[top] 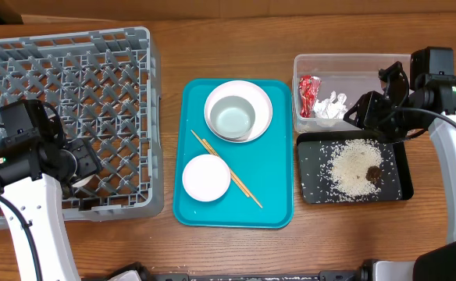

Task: Sort waste into correct bins and load items into the dishwasher
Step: 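Carry the white cup left and place it upside down in the rack, then reach the left gripper to the pink bowl and grasp its rim, then carry the pink bowl left and set it tilted in the rack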

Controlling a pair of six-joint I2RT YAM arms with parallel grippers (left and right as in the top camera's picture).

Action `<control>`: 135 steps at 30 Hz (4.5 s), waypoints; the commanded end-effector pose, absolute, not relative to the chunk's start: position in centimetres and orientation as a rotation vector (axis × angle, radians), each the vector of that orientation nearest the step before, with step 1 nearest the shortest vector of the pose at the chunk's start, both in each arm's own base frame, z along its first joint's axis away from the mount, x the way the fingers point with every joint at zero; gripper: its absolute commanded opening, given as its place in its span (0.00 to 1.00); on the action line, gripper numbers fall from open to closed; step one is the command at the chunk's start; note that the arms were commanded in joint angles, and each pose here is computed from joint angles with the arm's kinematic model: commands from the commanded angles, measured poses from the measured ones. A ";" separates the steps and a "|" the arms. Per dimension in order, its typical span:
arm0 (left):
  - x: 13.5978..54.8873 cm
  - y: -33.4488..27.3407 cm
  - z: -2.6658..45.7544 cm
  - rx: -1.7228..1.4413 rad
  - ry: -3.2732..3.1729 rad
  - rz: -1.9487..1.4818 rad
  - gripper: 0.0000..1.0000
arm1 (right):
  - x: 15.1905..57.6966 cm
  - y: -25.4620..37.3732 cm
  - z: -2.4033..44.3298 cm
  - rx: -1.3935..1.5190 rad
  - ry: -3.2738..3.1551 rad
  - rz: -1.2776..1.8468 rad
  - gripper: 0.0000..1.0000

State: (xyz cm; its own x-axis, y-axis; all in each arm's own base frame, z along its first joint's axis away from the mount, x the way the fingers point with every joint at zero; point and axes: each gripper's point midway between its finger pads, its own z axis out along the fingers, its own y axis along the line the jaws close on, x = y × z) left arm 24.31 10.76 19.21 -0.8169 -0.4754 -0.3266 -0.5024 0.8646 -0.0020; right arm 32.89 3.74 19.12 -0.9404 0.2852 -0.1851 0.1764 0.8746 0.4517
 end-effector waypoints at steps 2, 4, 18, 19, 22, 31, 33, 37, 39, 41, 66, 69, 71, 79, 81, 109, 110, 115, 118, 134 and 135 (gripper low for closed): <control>24.6 11.4 19.3 -0.749 2.709 0.150 0.04 | 33.1 3.6 20.8 0.319 2.749 0.626 0.42; 24.6 11.4 19.1 -0.751 2.715 0.149 0.04 | 33.1 3.6 20.8 0.319 2.750 0.626 0.42; 25.1 11.6 18.6 -0.753 2.725 0.147 0.04 | 33.1 3.7 20.8 0.319 2.751 0.626 0.42; 25.1 11.6 18.6 -0.753 2.725 0.147 0.04 | 33.1 3.7 20.8 0.319 2.750 0.626 0.42; 25.3 11.7 18.6 -0.752 2.719 0.148 0.04 | 33.1 3.7 20.8 0.319 2.751 0.626 0.42; 25.8 11.9 18.1 -0.754 2.729 0.146 0.04 | 33.1 3.7 20.8 0.319 2.751 0.627 0.42; 26.1 12.0 17.8 -0.755 2.732 0.146 0.04 | 33.1 3.7 20.8 0.319 2.751 0.626 0.42; 26.7 12.3 17.0 -0.758 2.745 0.144 0.04 | 33.1 3.7 20.8 0.319 2.751 0.627 0.42; 27.1 12.6 16.5 -0.760 2.751 0.153 0.04 | 33.1 3.7 20.8 0.320 2.751 0.626 0.42; 27.5 12.9 15.8 -0.766 2.768 0.164 0.04 | 33.1 3.7 20.8 0.319 2.751 0.627 0.42; 31.9 5.3 20.7 -0.476 2.667 -0.145 1.00 | 32.8 3.5 20.7 0.322 2.763 0.613 0.49; 33.0 -0.7 22.5 -0.217 2.617 -0.233 1.00 | 32.7 2.8 20.4 0.335 2.776 0.551 0.54; 33.2 -4.2 22.5 -0.067 2.619 -0.262 1.00 | 32.7 2.2 20.1 0.345 2.784 0.500 0.62; 31.9 -14.3 18.0 0.340 2.736 -0.335 1.00 | 32.7 2.0 20.1 0.348 2.784 0.481 0.83; 31.2 -15.8 16.0 0.405 2.803 -0.328 1.00 | 32.7 2.0 20.1 0.349 2.785 0.482 0.84; 25.7 -18.9 3.6 0.521 3.294 -0.195 0.05 | 32.5 2.0 20.0 0.352 2.793 0.483 0.83; 25.6 -18.9 3.6 0.521 3.300 -0.192 0.04 | 32.5 2.0 20.0 0.352 2.793 0.483 0.83; 25.7 -18.9 4.1 0.464 3.304 -0.188 0.04 | 32.5 2.0 20.0 0.352 2.794 0.483 0.83; 26.3 -18.9 5.5 0.445 3.267 -0.198 0.04 | 32.5 2.0 20.0 0.352 2.794 0.483 0.83; 34.3 -9.2 23.1 0.309 2.700 -0.310 0.04 | 32.5 2.0 20.0 0.352 2.794 0.483 0.83; 34.8 -8.4 23.5 0.313 2.673 -0.346 0.04 | 32.5 2.0 20.0 0.352 2.794 0.483 0.83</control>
